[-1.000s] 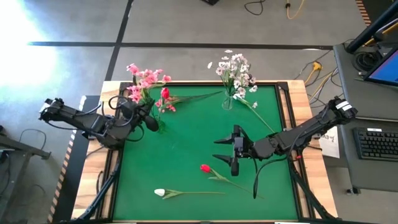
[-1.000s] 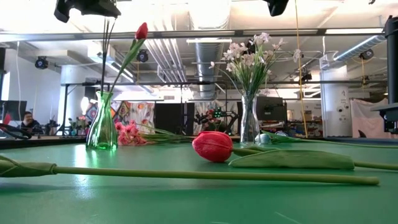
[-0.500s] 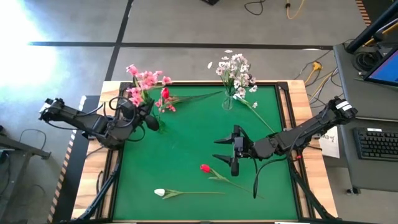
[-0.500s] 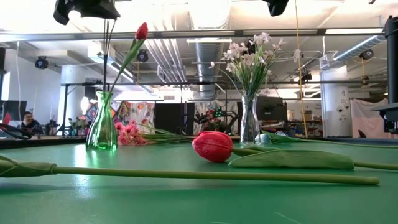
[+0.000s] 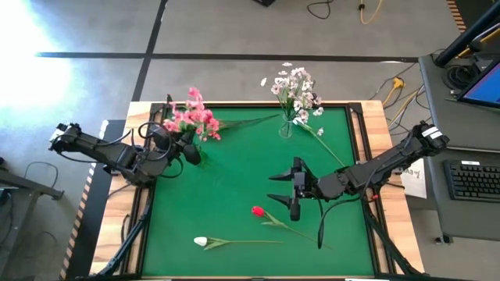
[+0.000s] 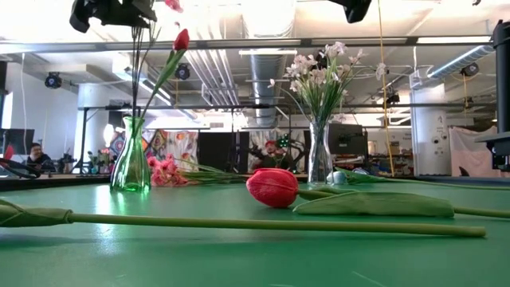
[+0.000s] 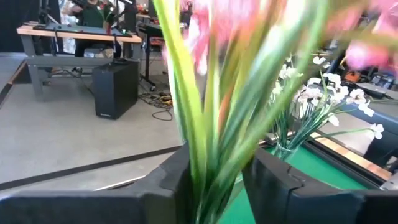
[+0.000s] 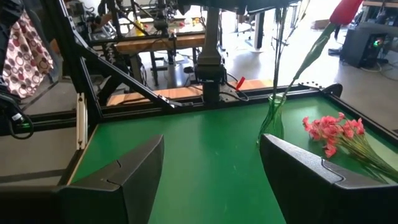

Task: Sort flowers into vase by color
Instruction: Put the bottom pink flowers into the green vase

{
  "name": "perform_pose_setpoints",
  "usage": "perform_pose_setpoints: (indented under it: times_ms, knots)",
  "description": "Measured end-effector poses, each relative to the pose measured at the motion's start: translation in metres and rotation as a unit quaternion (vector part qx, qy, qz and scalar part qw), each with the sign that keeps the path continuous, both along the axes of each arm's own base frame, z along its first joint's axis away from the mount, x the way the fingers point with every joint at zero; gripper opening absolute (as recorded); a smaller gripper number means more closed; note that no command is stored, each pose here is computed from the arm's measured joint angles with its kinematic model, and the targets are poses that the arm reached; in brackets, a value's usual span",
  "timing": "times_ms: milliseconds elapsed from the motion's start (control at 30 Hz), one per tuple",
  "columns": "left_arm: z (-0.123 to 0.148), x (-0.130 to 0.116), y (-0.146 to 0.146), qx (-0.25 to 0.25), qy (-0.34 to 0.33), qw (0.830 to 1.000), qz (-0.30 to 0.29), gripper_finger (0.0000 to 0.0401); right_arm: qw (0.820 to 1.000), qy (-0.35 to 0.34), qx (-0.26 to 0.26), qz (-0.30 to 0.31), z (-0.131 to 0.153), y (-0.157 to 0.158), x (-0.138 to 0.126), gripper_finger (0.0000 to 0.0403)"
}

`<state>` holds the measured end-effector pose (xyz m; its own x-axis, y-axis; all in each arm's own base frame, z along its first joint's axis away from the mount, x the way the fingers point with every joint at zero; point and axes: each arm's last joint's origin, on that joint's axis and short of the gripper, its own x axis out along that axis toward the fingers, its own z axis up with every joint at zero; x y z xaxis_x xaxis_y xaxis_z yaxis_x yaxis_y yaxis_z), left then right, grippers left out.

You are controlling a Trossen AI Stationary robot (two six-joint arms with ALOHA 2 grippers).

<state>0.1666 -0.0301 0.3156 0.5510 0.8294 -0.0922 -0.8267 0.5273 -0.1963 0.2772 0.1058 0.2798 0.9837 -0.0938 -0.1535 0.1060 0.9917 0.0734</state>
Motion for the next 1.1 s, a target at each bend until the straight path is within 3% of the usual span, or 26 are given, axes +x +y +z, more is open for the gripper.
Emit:
perform_pose_setpoints:
  times_ms: [533, 900, 1100]
  knots:
    - [-0.0011, 0.0002, -0.0007, -0.006, 0.004, 1.0, -0.016, 0.0205, 1.0, 0.011, 0.003, -0.001, -0.0023, -0.0002, -0.0004, 0.0266]
    - [-0.0014, -0.0004, -0.0033, -0.043, 0.04, 0.992, -0.115, 0.0271, 1.0, 0.016, 0.006, -0.002, -0.0035, -0.0003, -0.0006, 0.027]
    - [-0.0013, -0.008, -0.0006, -0.074, 0.056, 0.991, -0.1, 0.0281, 1.0, 0.017, 0.005, -0.002, -0.0036, -0.0003, -0.0007, 0.0275]
